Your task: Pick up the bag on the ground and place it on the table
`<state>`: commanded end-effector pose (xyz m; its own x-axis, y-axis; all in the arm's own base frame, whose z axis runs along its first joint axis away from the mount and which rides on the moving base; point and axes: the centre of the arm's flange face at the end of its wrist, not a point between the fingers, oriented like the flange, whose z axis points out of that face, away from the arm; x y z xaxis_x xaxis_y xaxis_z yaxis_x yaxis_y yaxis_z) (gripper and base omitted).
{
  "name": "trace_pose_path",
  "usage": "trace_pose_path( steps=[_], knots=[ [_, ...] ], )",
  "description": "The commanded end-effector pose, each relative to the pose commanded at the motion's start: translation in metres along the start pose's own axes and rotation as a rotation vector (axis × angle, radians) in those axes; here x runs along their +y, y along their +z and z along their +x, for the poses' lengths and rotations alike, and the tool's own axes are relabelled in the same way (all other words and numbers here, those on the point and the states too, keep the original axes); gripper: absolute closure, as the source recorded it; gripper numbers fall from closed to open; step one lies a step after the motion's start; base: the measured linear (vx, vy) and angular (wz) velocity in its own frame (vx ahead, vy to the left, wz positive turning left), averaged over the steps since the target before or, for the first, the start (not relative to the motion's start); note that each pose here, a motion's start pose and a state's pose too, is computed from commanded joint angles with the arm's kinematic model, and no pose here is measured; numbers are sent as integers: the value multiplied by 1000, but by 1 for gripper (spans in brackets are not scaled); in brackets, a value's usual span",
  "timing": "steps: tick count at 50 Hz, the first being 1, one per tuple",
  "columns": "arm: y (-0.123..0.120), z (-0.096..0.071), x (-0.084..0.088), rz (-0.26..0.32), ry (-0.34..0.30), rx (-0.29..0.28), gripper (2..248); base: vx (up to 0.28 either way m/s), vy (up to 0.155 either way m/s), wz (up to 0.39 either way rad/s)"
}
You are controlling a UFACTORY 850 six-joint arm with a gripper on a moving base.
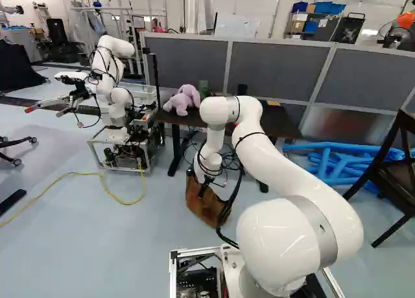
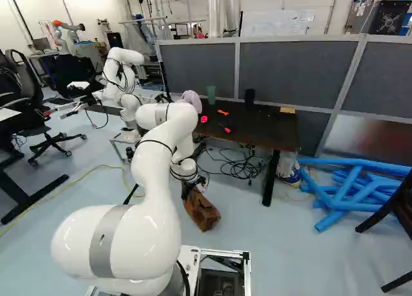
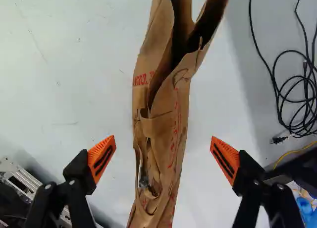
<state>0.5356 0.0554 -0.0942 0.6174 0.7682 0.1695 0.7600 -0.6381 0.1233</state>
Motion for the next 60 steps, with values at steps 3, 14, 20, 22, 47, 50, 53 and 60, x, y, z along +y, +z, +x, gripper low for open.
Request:
trace_pose_path(
  steps=[3,14,20,22,47,50,53,60],
  knots=[
    [4,0,-1,1,-1,0,3,0,0,0],
    [17,-2,-3,3,-3,-2,4,0,0,0],
    [19,-2,-3,3,-3,-2,36,0,0,0],
    [19,-2,-3,3,-3,-2,36,0,0,0],
    [19,-2,-3,3,-3,-2,222,0,0,0],
    [19,-2,-3,3,-3,-2,229,0,0,0],
    [19,-2,-3,3,-3,-2,229,0,0,0],
    [19,-2,-3,3,-3,-2,229,0,0,0]
  ],
)
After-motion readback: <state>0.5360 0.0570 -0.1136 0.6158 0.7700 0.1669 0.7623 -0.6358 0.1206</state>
